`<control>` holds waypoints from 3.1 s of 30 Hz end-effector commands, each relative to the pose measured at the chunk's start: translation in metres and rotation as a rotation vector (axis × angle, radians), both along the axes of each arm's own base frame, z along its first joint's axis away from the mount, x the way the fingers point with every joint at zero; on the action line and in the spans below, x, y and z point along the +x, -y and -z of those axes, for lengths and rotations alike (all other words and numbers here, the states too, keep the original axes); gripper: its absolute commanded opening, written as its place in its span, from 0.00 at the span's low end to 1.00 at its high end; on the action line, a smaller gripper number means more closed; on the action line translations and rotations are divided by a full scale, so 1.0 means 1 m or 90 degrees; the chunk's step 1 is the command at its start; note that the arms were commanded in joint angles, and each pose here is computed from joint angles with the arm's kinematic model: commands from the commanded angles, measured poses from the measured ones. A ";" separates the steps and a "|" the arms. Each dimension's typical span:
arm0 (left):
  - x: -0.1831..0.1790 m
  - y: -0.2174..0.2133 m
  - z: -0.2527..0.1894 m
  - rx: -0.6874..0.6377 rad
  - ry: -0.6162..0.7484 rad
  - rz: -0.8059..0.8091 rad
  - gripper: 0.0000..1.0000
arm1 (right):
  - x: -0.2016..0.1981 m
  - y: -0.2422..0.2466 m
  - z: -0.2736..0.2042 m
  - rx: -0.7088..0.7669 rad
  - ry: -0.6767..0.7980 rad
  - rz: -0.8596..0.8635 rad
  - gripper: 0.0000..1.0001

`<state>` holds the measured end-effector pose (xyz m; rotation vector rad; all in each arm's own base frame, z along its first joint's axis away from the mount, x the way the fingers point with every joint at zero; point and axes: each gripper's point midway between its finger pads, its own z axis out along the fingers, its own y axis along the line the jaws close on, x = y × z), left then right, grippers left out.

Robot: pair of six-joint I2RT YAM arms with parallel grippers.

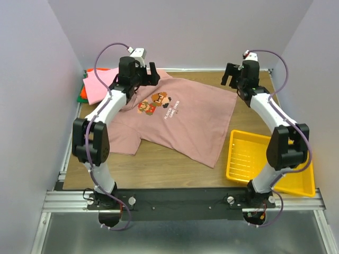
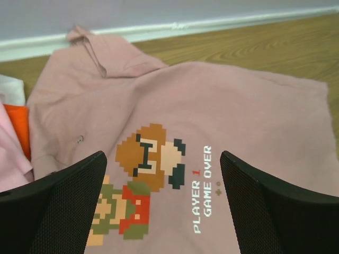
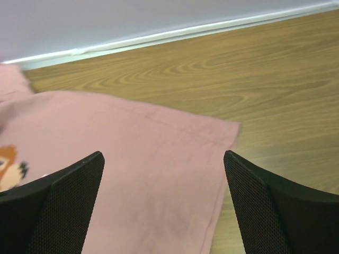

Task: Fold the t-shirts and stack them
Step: Flatten the tshirt out

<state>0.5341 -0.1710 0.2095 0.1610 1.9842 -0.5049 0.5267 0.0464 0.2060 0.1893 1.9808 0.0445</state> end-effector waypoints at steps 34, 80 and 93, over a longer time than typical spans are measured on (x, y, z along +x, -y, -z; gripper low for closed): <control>-0.170 0.041 0.164 -0.023 -0.141 0.067 0.94 | -0.104 -0.046 0.199 0.136 -0.352 -0.044 1.00; -0.266 -0.148 0.136 -0.144 -0.142 -0.570 0.81 | -0.131 -0.016 0.071 0.206 -0.191 0.004 1.00; -0.294 -0.169 0.179 -0.034 -0.320 -0.749 0.75 | -0.138 -0.014 0.073 0.193 -0.192 -0.001 1.00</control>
